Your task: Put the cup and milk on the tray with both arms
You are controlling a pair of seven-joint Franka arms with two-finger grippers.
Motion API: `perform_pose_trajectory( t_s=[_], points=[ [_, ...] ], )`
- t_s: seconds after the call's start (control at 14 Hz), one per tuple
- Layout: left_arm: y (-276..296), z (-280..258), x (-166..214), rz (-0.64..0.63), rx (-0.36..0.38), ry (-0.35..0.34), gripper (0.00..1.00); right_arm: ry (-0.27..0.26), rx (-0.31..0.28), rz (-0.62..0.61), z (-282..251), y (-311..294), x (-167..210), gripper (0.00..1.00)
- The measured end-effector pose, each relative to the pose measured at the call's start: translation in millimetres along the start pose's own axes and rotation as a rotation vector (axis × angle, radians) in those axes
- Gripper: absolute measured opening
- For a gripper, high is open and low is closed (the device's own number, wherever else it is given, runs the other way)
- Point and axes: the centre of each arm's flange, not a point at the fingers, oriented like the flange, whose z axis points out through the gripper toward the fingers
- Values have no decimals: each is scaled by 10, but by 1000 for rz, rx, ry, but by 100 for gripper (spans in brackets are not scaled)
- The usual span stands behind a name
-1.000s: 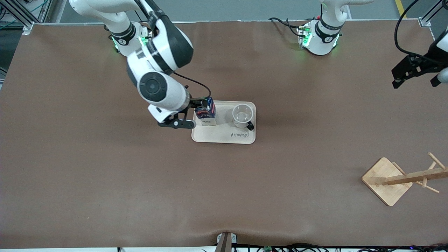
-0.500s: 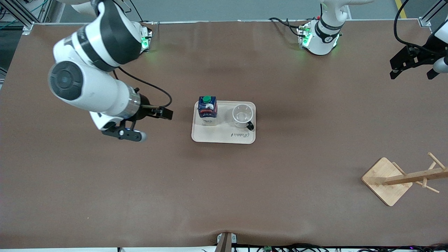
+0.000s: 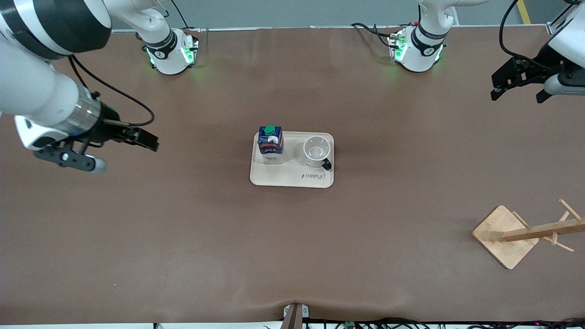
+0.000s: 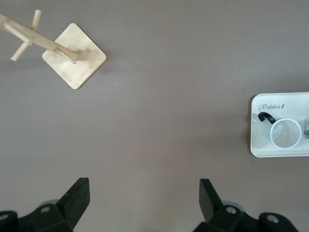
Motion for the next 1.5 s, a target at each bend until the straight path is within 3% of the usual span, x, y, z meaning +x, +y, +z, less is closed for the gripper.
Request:
perform_pose_trajectory(
  t_s=[0.21,0.43,0.79,1.14,1.29,1.5],
  points=[
    [45,-4,-6,7,1,1,100,80,-19,-91,-14,229,-96,100],
    [100,-51,-48,16,3,4,100,58,-21,-154,-6,782,-47,100],
    [265,-124,-112,45,7,12,100,57,-5,-99,-43,1827,212,100],
    [257,-123,-114,43,7,10,100,31,-6,-178,-16,1914,196,100],
    [246,-89,-143,42,8,-22,100,24,-5,-207,-19,2075,203,100],
    [209,-42,-144,19,9,-46,100,17,-1,-176,-242,2213,81,100]
  ],
)
